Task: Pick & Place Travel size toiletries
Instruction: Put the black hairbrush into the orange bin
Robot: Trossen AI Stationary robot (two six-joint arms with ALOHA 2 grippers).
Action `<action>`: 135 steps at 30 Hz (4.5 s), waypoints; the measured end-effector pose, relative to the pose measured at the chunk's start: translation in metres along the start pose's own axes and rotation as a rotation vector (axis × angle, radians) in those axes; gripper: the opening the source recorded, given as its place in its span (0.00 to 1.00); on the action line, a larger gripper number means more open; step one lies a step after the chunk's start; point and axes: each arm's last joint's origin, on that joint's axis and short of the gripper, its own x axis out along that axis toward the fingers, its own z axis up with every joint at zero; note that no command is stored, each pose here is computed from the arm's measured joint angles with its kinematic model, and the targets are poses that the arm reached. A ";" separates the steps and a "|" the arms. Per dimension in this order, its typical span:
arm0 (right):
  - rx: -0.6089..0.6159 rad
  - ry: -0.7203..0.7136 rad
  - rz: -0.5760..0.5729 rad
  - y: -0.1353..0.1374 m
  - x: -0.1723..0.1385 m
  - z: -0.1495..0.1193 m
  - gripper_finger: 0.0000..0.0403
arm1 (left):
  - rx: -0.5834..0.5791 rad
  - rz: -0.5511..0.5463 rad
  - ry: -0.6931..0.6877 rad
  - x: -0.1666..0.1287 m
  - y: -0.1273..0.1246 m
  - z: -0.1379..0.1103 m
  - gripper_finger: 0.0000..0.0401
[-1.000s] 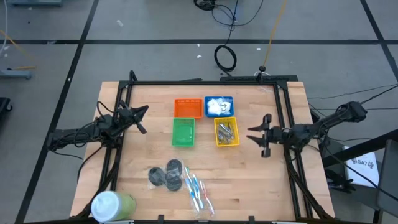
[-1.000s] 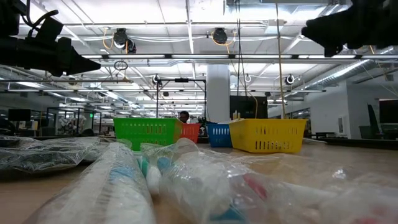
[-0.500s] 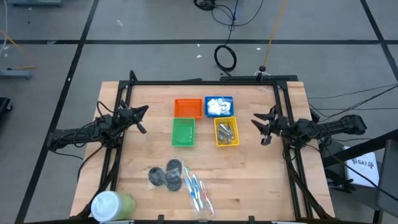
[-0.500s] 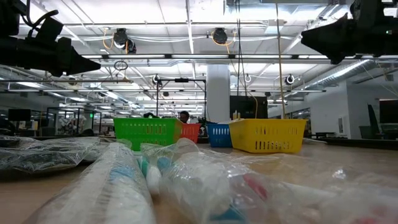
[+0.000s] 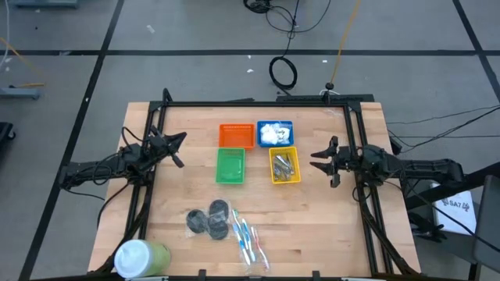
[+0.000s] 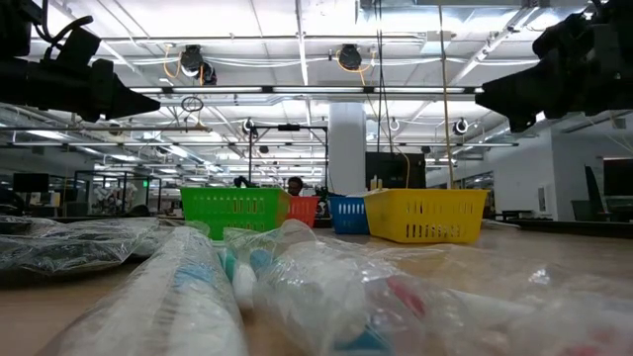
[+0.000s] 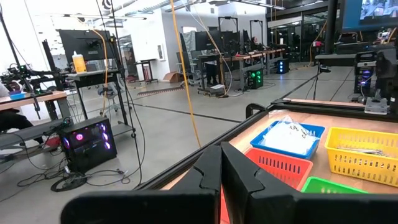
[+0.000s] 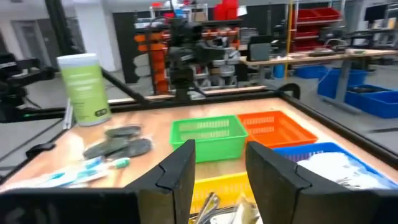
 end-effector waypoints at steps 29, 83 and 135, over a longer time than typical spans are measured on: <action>0.037 0.066 -0.091 -0.005 0.000 -0.007 0.32 | -0.071 -0.012 -0.008 0.000 0.000 0.001 0.00; 0.036 0.067 -0.091 -0.005 0.000 -0.007 0.32 | -0.544 -0.905 0.053 0.015 -0.083 0.076 0.44; 0.036 0.068 -0.091 -0.005 0.000 -0.007 0.32 | -0.247 -0.274 1.196 0.072 -0.210 -0.010 0.53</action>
